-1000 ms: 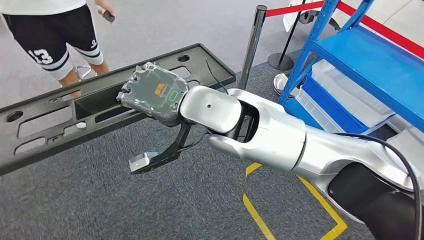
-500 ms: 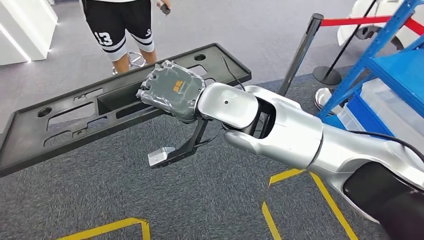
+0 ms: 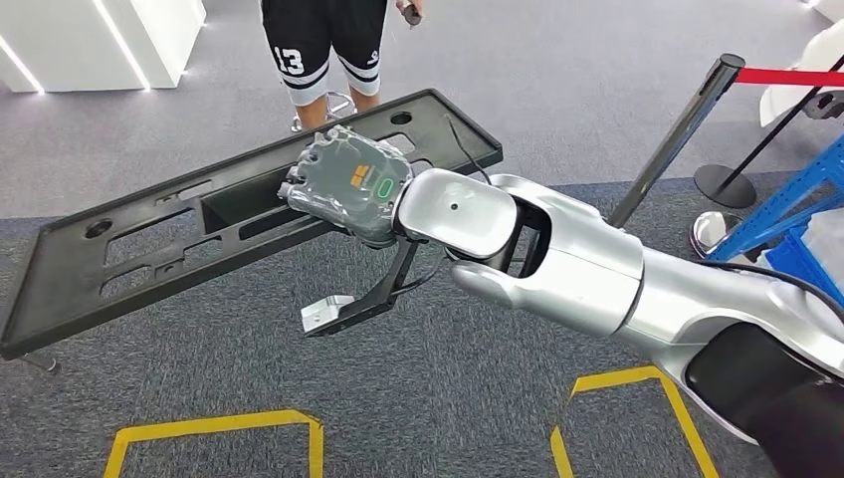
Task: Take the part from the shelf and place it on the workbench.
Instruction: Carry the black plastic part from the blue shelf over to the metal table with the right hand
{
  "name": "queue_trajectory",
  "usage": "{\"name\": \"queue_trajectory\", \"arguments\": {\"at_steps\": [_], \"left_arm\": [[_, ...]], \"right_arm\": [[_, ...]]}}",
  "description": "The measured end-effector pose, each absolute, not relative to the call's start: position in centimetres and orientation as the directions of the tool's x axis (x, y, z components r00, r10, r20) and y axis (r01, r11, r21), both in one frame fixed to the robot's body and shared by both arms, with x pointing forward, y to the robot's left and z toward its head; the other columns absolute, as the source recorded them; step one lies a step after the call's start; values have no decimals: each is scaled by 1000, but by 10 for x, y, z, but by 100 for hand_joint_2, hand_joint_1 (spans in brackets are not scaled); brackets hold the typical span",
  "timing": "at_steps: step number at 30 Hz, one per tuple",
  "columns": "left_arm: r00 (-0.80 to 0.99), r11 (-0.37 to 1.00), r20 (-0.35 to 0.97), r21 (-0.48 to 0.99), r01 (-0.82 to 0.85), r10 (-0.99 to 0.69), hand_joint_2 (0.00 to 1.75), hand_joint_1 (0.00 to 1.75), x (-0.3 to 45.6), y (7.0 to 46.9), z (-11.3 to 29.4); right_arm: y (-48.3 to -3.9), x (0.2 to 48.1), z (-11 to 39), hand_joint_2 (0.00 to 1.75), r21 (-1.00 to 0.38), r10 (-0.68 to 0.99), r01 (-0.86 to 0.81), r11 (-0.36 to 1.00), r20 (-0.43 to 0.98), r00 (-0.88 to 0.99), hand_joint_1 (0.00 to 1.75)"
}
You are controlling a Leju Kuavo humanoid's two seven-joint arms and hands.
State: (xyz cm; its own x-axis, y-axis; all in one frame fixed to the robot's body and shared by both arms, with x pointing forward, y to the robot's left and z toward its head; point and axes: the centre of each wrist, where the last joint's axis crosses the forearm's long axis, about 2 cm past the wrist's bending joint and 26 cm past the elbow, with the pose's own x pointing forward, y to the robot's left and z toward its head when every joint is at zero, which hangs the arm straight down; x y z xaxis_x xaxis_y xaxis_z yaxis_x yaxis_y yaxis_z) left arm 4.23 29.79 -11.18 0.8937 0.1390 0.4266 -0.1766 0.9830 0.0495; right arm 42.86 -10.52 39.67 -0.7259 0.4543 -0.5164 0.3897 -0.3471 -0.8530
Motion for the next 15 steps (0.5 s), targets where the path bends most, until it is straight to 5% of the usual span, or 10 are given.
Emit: {"name": "queue_trajectory", "arguments": {"at_steps": [15], "left_arm": [[901, 985, 417, 59, -162, 124, 175, 0, 41, 293, -112]], "right_arm": [[-115, 431, 392, 175, -847, 451, 388, -364, -525, -722, 175]]}}
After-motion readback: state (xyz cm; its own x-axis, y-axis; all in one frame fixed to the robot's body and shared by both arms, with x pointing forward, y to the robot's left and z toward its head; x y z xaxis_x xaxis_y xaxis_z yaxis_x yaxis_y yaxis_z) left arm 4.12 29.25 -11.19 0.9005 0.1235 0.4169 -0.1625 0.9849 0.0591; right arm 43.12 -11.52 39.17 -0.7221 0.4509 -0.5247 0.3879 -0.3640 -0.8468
